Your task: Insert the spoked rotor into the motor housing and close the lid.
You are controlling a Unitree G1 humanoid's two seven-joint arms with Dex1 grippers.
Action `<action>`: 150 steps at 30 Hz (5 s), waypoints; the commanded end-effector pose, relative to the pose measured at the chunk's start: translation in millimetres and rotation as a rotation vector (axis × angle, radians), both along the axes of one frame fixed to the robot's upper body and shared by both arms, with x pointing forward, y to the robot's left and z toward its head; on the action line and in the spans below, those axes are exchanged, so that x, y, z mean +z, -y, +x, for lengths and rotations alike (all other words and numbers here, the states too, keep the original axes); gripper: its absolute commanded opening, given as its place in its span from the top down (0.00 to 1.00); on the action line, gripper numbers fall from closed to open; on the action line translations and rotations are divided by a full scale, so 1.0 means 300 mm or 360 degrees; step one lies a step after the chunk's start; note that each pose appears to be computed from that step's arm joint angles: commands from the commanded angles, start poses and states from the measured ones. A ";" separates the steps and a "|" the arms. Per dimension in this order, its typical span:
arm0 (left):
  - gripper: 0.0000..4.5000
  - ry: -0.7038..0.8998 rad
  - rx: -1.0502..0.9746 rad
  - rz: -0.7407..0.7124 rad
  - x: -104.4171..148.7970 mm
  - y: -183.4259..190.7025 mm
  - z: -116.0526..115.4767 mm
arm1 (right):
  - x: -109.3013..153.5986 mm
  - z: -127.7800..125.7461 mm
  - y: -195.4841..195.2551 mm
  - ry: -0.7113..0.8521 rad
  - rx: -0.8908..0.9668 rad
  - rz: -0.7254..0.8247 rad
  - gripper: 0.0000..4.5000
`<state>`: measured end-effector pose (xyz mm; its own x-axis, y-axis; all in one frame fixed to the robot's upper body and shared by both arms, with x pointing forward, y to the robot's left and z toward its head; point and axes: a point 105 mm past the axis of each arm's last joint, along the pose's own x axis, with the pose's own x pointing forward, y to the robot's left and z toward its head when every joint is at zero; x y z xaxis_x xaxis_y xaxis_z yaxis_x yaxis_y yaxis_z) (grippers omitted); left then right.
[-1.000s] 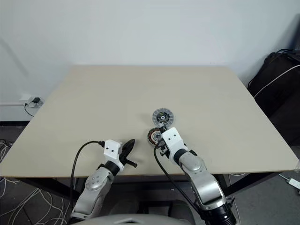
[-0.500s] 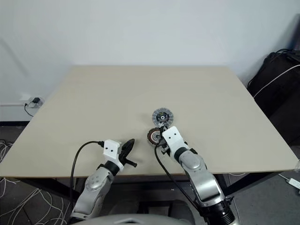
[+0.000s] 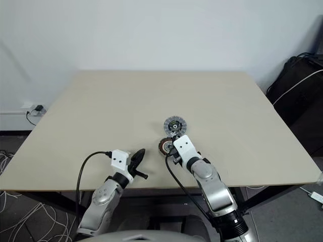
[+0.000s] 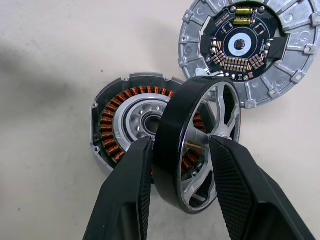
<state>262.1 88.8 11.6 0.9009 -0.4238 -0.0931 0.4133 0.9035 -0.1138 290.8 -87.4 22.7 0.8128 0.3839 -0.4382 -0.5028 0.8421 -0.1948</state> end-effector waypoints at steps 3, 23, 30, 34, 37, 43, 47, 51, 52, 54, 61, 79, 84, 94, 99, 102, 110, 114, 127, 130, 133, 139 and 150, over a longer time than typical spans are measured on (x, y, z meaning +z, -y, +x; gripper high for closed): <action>1.00 0.0066 0.0003 -0.0042 0.034 0.009 0.013 | 0.045 0.026 0.004 0.0103 -0.0018 -0.0001 0.85; 1.00 0.0055 0.0007 -0.0060 0.030 0.012 0.016 | 0.135 0.030 0.072 0.0369 -0.0141 -0.0106 0.92; 1.00 0.0055 0.0003 -0.0070 0.030 0.016 0.018 | 0.148 0.008 0.046 0.0457 0.0054 -0.0321 0.92; 1.00 0.0050 0.0009 -0.0072 0.028 0.014 0.017 | 0.146 -0.014 0.012 0.0529 0.0240 -0.0490 0.92; 1.00 0.0046 0.0018 -0.0075 0.026 0.011 0.015 | 0.147 -0.027 -0.010 0.0617 0.0376 -0.0643 0.92; 1.00 0.0043 0.0032 -0.0082 0.026 0.008 0.014 | 0.112 -0.047 -0.051 0.0770 0.0675 -0.0905 0.92; 1.00 0.0040 0.0036 -0.0084 0.024 0.007 0.012 | 0.087 -0.048 -0.060 0.0781 0.0762 -0.0949 0.92; 1.00 0.0039 0.0038 -0.0087 0.024 0.008 0.012 | 0.063 -0.029 -0.056 0.0771 0.0801 -0.1004 0.92; 1.00 0.0039 0.0038 -0.0087 0.024 0.008 0.012 | 0.056 -0.022 -0.052 0.0762 0.0800 -0.1012 0.92; 1.00 0.0040 0.0039 -0.0089 0.024 0.007 0.011 | 0.046 -0.012 -0.048 0.0747 0.0799 -0.1025 0.92; 1.00 0.0042 0.0052 -0.0095 0.027 0.003 0.010 | 0.023 0.010 -0.041 0.0717 0.0811 -0.1053 0.92; 1.00 0.0065 0.0039 -0.0063 0.029 -0.002 0.001 | 0.018 0.038 -0.027 0.0679 0.0766 -0.1048 0.63; 1.00 0.0061 0.0034 -0.0066 0.027 -0.001 -0.002 | 0.028 0.035 -0.026 0.0689 0.0763 -0.1044 0.56; 1.00 0.0056 0.0016 -0.0075 0.025 0.003 -0.004 | 0.069 0.010 0.000 0.0690 0.0750 -0.1037 0.56; 1.00 0.0053 0.0002 -0.0079 0.024 0.009 -0.001 | 0.073 -0.009 0.016 0.0656 0.0751 -0.1037 0.56; 1.00 0.0052 -0.0003 -0.0079 0.024 0.009 -0.002 | 0.065 -0.032 0.027 0.0602 0.0786 -0.1034 0.56; 1.00 0.0049 -0.0017 -0.0069 0.022 0.013 -0.005 | 0.049 -0.072 0.036 0.0470 0.0852 -0.0978 0.56; 1.00 0.0047 -0.0018 -0.0068 0.021 0.011 -0.006 | 0.069 -0.061 0.027 0.0491 0.0775 -0.0887 0.56; 1.00 0.0089 -0.0037 0.0013 0.027 0.010 -0.006 | 0.090 0.082 -0.033 0.0494 0.0291 -0.0489 0.99; 1.00 0.0117 -0.0058 0.0075 0.025 0.013 -0.011 | 0.061 0.098 -0.046 0.0485 0.0300 -0.0519 0.99; 1.00 0.0143 -0.0086 0.0151 0.018 0.017 -0.020 | 0.016 0.095 -0.056 0.0429 0.0336 -0.0539 0.99; 1.00 0.0147 -0.0089 0.0172 0.009 0.021 -0.029 | -0.089 0.051 -0.030 0.0221 0.0430 -0.0615 0.99; 1.00 0.0130 -0.0090 0.0144 0.006 0.029 -0.034 | 0.114 0.022 -0.021 0.0317 0.0746 -0.0533 0.95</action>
<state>248.9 84.6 2.5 0.8828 -0.4564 -0.1110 0.4594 0.8882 0.0022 298.6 -89.4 36.5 0.6958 0.5285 -0.4863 -0.7157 0.4543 -0.5304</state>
